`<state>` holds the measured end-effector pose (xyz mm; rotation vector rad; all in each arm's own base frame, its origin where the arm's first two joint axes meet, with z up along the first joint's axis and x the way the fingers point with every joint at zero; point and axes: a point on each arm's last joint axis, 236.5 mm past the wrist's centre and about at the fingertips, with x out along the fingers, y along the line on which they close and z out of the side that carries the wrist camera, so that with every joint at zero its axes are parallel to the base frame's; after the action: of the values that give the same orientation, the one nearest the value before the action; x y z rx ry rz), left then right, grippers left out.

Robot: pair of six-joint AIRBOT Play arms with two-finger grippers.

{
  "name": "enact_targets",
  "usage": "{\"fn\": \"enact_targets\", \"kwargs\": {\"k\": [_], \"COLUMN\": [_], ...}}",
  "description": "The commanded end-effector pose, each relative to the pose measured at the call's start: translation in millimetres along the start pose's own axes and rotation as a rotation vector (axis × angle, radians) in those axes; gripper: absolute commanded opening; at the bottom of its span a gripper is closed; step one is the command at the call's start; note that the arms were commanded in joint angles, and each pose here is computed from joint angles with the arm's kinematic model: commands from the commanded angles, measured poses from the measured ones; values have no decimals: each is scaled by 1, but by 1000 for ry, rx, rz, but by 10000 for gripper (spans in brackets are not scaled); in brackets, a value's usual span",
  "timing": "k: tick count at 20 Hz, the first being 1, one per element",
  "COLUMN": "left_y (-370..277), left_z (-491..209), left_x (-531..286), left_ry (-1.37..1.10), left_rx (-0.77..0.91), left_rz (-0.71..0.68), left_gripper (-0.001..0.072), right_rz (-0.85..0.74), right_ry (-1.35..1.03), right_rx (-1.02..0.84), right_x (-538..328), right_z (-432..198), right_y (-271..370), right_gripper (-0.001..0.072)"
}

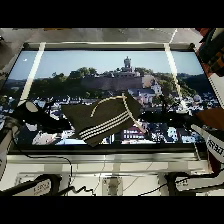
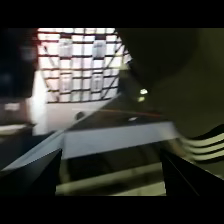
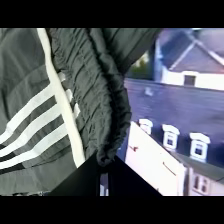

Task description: Fold the clothes and pants, and hang the long-sleeved shirts on hangers.

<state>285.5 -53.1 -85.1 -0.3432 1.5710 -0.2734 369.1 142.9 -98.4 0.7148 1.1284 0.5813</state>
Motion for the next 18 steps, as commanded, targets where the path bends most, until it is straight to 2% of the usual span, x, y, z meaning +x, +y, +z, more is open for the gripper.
{"fn": "enact_targets", "kwargs": {"k": [1, 4, 5, 7, 8, 10, 14, 16, 18], "left_y": [-27, -44, -48, -57, -61, -68, -79, -97, -125], "left_z": [27, 45, 48, 59, 69, 93, 126, 136, 136], "left_x": [22, 45, 53, 57, 48, 16, -96, -164, -221], "left_ry": [-144, -194, -196, -213, -240, -298, -400, -512, -640], "left_rx": [-32, -21, -6, 27, 59, 138, 380, 466, 526], "left_rz": [-125, -123, -116, -108, -106, -91, 70, 140, 152], "left_gripper": [677, 673, 577, 141, 12, 8, 9, 8, 6], "right_rz": [18, 20, 19, 19, 21, 14, 3, 21, 43], "right_ry": [-7, -47, -62, -94, -109, -131, -178, -197, -199], "right_rx": [-20, -73, -92, -138, -157, -214, -338, -391, -444], "right_x": [-1, -14, -18, -29, -34, -46, -70, -77, -79], "right_z": [2, 13, 16, 23, 26, 30, 33, 31, 24], "right_y": [12, 27, 33, 45, 52, 64, 93, 115, 136], "right_gripper": [26, 26, 26, 26, 26, 26, 25, 26, 25]}}
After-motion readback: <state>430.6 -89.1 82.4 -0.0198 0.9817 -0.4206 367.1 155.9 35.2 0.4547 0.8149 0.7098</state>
